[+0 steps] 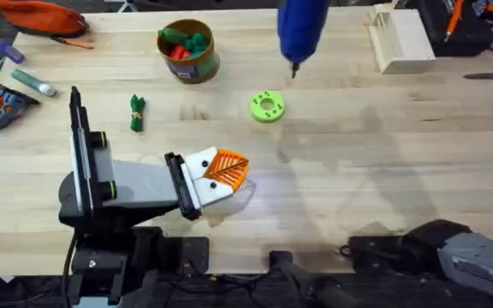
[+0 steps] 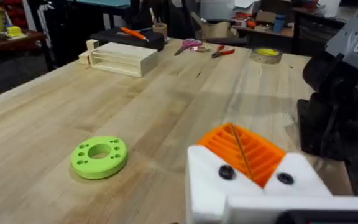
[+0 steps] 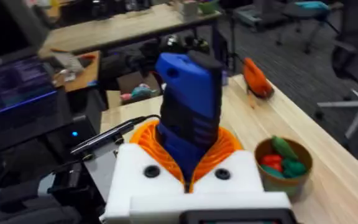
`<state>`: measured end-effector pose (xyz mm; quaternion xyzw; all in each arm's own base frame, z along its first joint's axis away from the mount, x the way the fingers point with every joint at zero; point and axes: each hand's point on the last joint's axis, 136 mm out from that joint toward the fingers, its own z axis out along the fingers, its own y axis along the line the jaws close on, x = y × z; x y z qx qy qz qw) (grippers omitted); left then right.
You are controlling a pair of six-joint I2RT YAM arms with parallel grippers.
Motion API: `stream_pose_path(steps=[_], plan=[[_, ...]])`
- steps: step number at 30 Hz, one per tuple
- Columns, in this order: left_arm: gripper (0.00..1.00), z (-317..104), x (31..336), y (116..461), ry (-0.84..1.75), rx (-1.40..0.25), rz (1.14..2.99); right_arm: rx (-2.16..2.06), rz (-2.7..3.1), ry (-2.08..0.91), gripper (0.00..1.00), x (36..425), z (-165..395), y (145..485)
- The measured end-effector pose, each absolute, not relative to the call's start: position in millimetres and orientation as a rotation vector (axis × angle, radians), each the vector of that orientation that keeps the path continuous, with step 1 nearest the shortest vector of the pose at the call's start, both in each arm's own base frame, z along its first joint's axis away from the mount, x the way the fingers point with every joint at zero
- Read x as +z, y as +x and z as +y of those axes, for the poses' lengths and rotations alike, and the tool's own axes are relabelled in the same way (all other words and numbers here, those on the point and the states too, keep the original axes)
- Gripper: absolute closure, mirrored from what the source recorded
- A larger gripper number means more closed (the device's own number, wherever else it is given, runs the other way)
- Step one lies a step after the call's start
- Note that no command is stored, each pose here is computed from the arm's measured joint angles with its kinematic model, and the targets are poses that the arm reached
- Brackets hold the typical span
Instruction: Pick up the gripper from the table and insert it into the empty holder that is missing its gripper. Then pick up a screw, insert it into the mounting hole, and use the screwdriver to tighten it. Finally, clean up the table by picking up the vegetable and placing it into the bucket.
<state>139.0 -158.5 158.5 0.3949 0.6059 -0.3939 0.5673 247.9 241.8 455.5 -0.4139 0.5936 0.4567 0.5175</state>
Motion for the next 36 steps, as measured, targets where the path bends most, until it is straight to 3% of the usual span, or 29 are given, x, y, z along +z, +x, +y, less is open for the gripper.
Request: stream_pose_path(steps=[18,36], plan=[[0.992,-158,159,139,0.928,-0.925,1.424,1.244,1.177,-0.998,0.980,414,269,239],[0.992,-158,159,139,0.927,-0.925,1.424,1.404,0.952,-1.281,0.980,409,302,167]])
